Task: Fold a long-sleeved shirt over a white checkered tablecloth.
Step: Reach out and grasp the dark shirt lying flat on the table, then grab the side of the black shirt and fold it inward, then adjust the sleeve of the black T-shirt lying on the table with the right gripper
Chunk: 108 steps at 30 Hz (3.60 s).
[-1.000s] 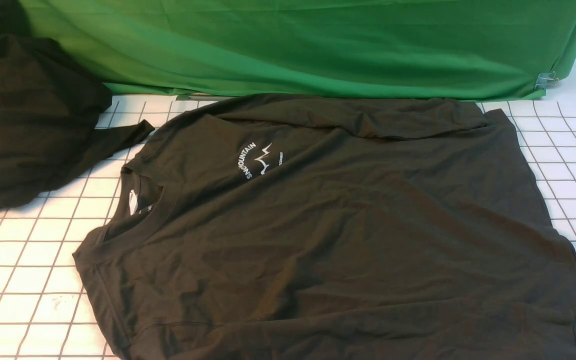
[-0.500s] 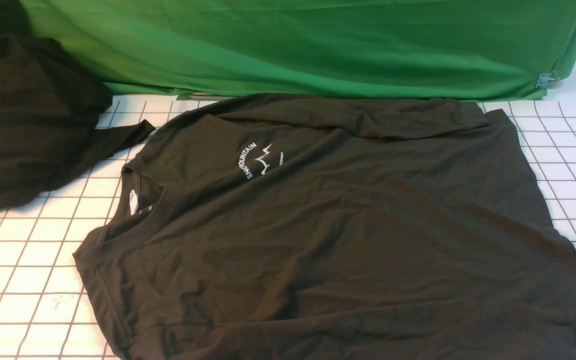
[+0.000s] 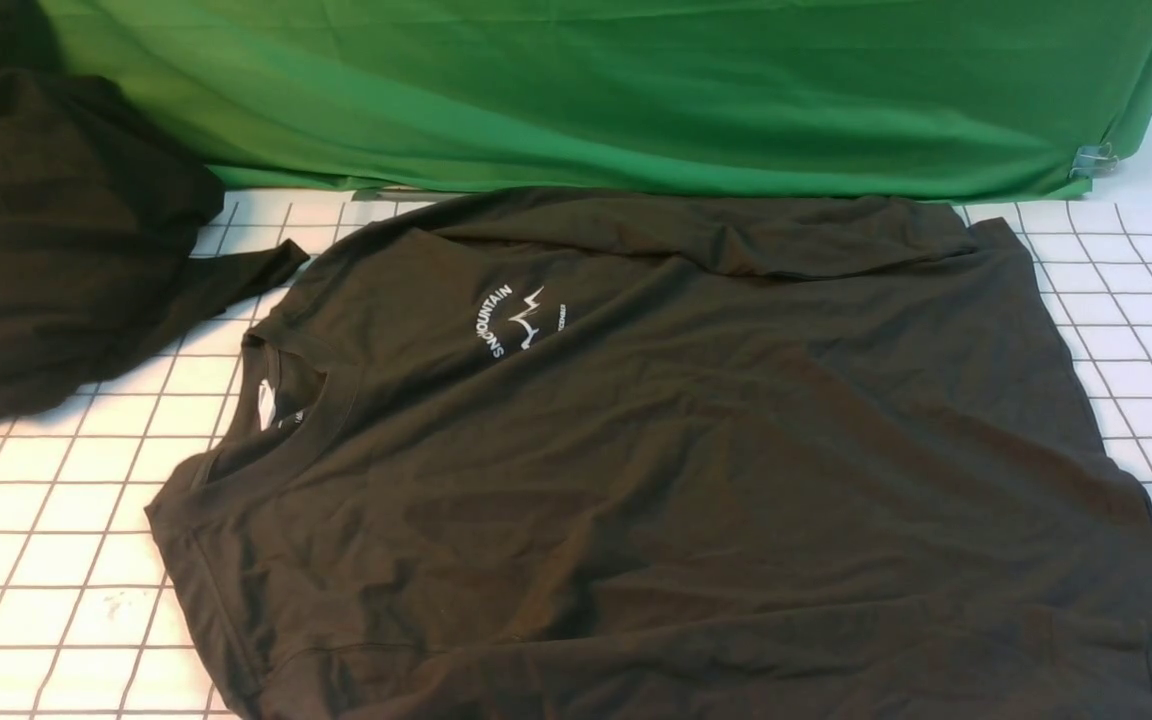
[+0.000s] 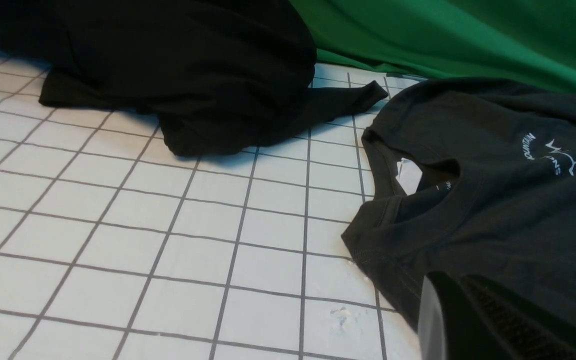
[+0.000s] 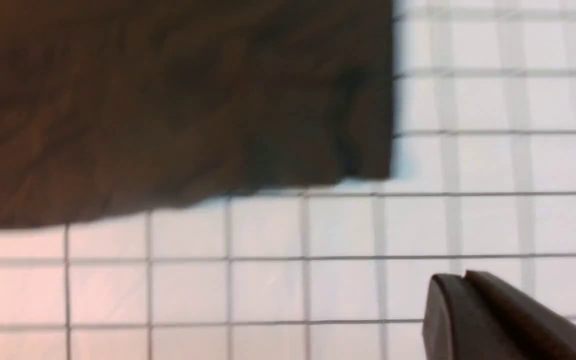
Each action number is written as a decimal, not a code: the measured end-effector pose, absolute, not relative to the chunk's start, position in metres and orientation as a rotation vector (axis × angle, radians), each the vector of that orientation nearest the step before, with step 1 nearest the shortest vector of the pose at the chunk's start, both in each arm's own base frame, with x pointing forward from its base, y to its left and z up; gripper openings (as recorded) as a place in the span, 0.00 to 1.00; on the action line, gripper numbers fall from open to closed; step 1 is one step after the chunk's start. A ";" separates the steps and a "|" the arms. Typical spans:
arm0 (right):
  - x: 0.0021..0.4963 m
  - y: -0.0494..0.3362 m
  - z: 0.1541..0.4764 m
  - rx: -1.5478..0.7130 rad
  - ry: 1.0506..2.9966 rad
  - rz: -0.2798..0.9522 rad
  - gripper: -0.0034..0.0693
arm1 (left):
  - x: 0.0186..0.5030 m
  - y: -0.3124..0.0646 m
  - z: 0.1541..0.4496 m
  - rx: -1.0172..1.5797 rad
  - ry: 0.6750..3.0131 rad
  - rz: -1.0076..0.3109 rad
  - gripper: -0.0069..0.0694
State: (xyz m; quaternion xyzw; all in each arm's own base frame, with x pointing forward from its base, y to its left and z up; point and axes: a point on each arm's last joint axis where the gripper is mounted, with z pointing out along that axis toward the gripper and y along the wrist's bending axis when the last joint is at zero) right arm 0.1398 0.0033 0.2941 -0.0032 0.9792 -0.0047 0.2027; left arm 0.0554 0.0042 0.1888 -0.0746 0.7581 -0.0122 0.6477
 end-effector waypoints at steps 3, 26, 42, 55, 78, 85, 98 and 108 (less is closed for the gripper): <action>0.172 0.006 0.273 -0.027 2.798 -0.001 0.10 | 0.055 0.004 0.189 -0.170 1.724 -0.028 0.12; 0.278 0.010 0.176 -0.133 2.934 -0.011 0.54 | 0.055 0.004 0.189 -0.168 1.724 -0.027 0.12; 0.284 0.010 0.156 -0.184 2.997 -0.020 0.48 | 0.055 0.004 0.189 -0.169 1.724 -0.028 0.12; 0.281 0.010 0.171 -0.192 3.038 -0.025 0.09 | 0.055 0.004 0.189 -0.169 1.724 -0.028 0.12; 0.395 0.013 0.315 -0.161 2.575 -0.051 0.11 | 0.055 0.004 0.189 -0.169 1.724 -0.027 0.12; 0.437 0.015 0.262 -0.166 2.553 -0.050 0.26 | 0.055 0.004 0.189 -0.169 1.724 -0.027 0.12; 0.468 0.016 0.251 -0.125 2.463 -0.037 0.59 | 0.055 0.004 0.189 -0.169 1.724 -0.028 0.12; 0.507 0.023 0.295 -0.051 2.453 0.073 0.61 | 0.055 0.004 0.189 -0.169 1.724 -0.028 0.12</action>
